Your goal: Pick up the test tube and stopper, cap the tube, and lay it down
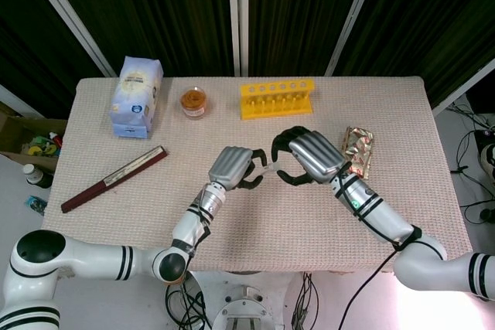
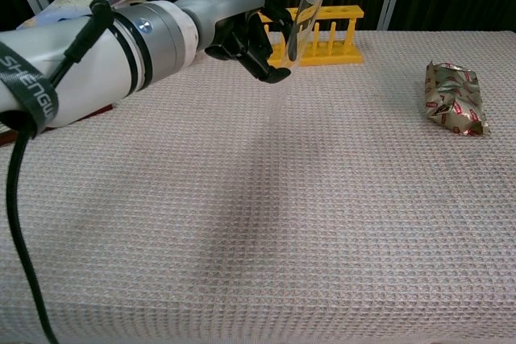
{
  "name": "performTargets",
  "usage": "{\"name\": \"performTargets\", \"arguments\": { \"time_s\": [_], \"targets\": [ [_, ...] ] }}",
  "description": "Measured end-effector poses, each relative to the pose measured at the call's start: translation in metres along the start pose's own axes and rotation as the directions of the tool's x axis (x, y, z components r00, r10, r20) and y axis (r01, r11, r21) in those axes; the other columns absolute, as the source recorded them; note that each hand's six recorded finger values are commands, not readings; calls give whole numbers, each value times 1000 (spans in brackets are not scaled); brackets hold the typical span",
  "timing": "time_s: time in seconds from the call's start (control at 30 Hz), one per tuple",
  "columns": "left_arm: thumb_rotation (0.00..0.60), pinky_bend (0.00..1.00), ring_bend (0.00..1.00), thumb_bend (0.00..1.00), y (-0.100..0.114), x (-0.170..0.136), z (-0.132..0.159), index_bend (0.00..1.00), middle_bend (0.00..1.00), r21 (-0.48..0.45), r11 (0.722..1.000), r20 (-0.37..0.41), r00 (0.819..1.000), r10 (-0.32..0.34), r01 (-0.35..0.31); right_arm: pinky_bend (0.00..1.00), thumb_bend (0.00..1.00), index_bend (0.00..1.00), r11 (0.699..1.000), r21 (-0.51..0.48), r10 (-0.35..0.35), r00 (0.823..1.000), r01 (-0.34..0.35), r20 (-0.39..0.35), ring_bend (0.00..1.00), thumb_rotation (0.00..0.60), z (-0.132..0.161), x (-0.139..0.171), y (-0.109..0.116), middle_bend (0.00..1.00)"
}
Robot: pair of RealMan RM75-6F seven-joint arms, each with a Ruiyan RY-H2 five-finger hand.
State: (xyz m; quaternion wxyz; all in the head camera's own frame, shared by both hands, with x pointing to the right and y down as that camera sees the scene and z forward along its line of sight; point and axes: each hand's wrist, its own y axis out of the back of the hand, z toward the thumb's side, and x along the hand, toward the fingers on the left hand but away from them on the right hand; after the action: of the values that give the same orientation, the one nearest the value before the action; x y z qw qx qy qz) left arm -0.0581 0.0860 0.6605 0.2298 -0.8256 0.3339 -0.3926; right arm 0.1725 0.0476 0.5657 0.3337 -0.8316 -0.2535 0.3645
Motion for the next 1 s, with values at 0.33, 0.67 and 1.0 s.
{"name": "performTargets", "arguments": {
  "time_s": [0.33,0.67,1.0],
  "targets": [
    [600,1000,908,466,2,1,2,652,934,33,999,-5,1000,-7,7,259,378,657,999,48,25,999,-26,20,243,600,-5,-1,-4,381],
    [600,1000,909,466,5,0,1,655,934,-7,1000,-12,999,-29,29,259,378,660,997,70,20,1000,-21,16,250,600,-3,-8,-13,383],
    [600,1000,908,467,4,0,-5,655,934,30,999,-22,1000,-18,18,239,202,384,998,59,4,1000,-5,14,249,600,-4,-9,-12,317]
  ]
}}
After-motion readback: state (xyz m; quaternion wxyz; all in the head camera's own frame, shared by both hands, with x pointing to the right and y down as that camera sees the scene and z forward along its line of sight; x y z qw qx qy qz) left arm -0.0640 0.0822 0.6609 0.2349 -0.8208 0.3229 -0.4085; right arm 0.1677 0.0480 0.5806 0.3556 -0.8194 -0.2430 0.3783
